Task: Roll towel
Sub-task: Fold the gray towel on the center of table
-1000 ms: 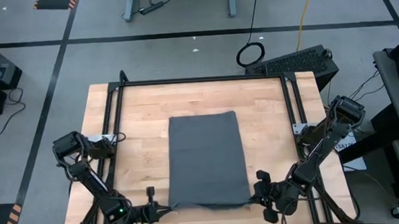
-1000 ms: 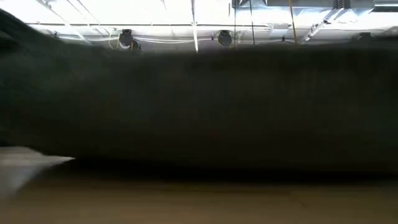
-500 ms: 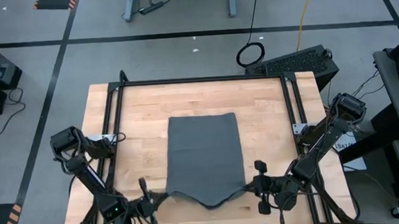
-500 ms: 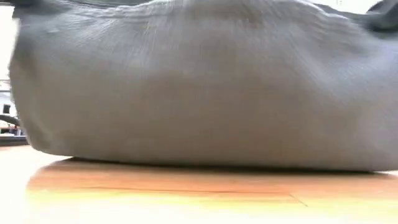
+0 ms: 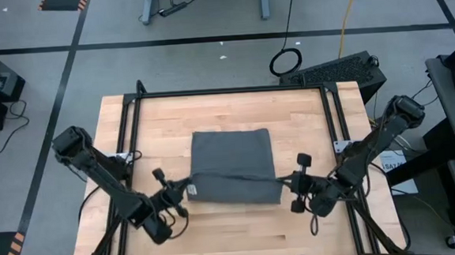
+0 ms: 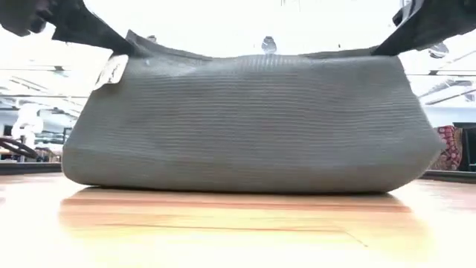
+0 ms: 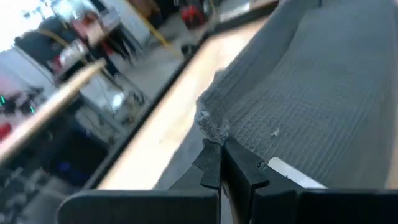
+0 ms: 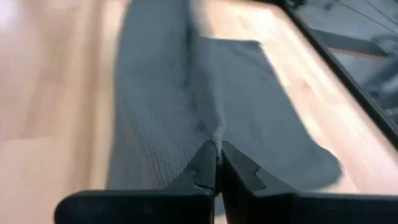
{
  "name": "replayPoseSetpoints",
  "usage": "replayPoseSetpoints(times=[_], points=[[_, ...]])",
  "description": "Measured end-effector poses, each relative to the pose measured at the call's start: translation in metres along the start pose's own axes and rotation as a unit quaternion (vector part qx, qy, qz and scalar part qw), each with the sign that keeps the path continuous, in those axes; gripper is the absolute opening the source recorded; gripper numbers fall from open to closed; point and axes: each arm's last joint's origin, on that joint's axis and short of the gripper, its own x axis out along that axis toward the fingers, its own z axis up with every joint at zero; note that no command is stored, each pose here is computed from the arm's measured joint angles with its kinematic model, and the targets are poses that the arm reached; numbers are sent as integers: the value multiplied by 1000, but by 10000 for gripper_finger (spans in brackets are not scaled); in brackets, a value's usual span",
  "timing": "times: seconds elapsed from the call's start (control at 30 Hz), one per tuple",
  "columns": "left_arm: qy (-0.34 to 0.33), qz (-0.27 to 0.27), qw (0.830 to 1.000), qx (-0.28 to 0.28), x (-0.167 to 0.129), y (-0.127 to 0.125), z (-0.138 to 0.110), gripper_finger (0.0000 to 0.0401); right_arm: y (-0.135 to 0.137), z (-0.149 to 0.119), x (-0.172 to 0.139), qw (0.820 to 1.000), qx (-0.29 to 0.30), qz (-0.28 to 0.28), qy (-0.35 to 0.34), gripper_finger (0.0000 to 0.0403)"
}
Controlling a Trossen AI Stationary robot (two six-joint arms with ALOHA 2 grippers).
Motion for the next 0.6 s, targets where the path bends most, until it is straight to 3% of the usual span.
replayPoseSetpoints(times=[0.13, 0.23, 0.43, 0.6], points=[[65, -32, 996, -61, 8, 17, 6, 8, -10, 3, 8, 999, 43, -22, 13, 2], [70, -43, 987, -137, 7, 23, 12, 8, -13, 6, 13, 995, 94, -26, 8, 2], [84, -79, 971, -207, -1, 22, 15, 8, -14, 14, 18, 982, 186, -7, -5, 2], [107, -126, 955, -247, -5, 15, 18, 8, -14, 16, 18, 949, 309, 54, 40, 1]])
